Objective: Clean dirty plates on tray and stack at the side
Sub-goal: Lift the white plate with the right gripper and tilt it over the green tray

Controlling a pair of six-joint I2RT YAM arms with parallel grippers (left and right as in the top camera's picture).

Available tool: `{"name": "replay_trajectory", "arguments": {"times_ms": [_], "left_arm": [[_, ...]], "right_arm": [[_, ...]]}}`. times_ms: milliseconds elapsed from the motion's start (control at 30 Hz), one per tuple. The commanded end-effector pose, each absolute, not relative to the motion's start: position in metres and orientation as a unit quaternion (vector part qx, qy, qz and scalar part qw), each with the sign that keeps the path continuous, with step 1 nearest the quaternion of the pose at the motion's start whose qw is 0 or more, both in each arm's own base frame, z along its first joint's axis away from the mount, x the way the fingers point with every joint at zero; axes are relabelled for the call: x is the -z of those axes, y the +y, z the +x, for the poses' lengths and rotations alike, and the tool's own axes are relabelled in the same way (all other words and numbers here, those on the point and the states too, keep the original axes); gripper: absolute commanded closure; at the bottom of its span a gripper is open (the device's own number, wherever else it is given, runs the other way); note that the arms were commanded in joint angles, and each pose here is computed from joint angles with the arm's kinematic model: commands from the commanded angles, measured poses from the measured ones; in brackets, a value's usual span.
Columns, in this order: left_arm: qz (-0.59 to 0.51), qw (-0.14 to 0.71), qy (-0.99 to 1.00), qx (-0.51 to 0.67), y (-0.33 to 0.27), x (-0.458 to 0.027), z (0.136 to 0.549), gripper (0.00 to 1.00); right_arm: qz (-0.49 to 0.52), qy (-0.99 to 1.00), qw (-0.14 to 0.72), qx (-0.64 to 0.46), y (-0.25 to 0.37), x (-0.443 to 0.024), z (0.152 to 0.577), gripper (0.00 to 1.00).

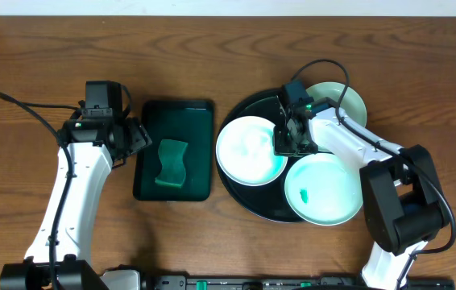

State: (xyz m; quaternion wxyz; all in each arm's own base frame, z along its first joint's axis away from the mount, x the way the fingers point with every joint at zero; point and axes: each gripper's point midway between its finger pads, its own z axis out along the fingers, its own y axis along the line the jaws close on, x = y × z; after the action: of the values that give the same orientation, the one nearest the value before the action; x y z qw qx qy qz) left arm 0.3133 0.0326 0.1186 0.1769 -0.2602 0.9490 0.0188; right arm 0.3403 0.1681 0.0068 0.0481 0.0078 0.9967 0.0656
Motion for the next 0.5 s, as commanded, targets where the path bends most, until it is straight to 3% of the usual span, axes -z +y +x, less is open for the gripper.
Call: {"name": "replay_trajectory", "arguments": {"times_ms": [0, 467], "left_arm": [[-0.263, 0.183, 0.947, -0.024, 0.036, -0.124, 0.315, 0.19], [-0.263, 0.183, 0.947, -0.024, 0.036, -0.123, 0.315, 0.19]], "right_arm": [[0.004, 0.996, 0.042, -0.073, 0.173, -0.007, 0.336, 0.99], [0.035, 0.984, 0.120, -0.126, 0.154, -0.093, 0.347, 0.99]]}}
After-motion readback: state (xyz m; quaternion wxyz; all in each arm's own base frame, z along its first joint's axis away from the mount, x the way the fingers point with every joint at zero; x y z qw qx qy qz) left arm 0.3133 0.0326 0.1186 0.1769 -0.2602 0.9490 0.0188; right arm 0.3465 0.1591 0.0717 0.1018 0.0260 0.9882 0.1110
